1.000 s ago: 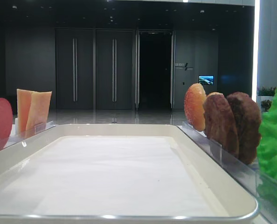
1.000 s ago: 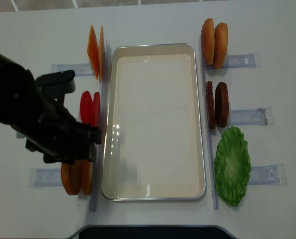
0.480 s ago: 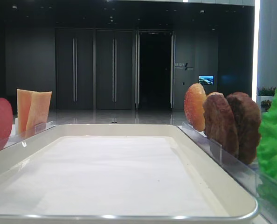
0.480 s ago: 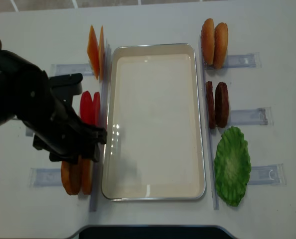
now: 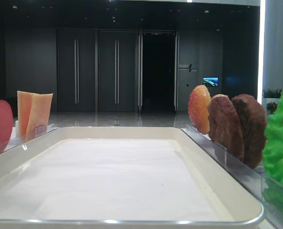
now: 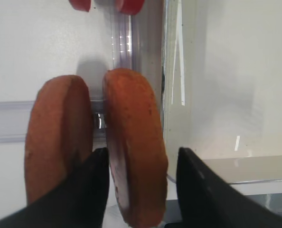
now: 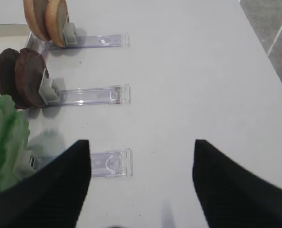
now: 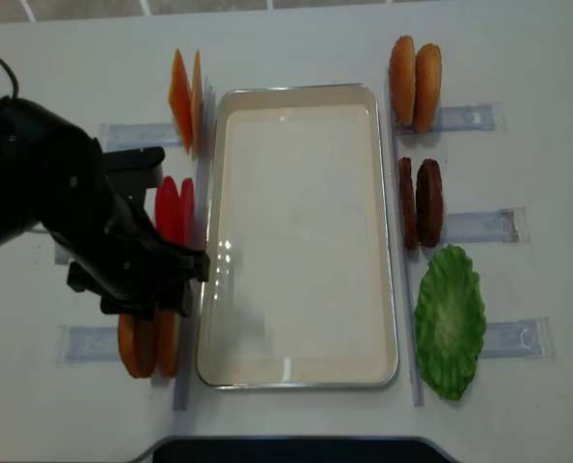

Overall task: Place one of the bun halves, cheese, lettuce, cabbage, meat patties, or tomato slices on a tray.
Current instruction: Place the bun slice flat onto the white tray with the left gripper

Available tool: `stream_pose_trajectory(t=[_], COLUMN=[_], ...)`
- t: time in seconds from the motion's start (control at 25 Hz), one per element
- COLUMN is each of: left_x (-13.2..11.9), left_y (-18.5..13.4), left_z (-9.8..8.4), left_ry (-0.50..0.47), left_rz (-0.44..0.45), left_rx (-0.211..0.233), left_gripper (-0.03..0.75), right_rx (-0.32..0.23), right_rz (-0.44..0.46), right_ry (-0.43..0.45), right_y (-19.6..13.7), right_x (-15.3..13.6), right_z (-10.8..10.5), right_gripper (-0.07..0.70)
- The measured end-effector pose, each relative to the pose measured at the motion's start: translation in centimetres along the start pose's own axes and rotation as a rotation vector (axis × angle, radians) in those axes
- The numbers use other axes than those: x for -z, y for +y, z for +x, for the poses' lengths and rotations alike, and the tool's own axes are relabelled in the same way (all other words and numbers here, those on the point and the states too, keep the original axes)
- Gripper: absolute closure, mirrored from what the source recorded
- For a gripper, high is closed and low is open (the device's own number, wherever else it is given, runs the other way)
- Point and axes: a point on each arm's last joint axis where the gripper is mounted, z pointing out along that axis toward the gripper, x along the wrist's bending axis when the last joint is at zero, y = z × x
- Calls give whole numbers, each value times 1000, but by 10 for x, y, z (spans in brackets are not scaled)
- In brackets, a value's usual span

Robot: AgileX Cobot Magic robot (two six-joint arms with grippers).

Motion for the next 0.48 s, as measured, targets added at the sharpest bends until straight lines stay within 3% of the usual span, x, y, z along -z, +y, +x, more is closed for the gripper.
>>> stream_pose_trajectory(t=[0.24,0.48], left_x=[0,0], left_y=[0,0], left_z=[0,1], left_ry=[1,11], left_rz=[-1,-1], left_rx=[-13,-19], left_gripper=[510,559], right_rx=[0,0], right_rz=[0,0], right_ry=[0,0], right_y=[0,0], right_x=[0,0], right_z=[0,0], right_gripper=[161,161])
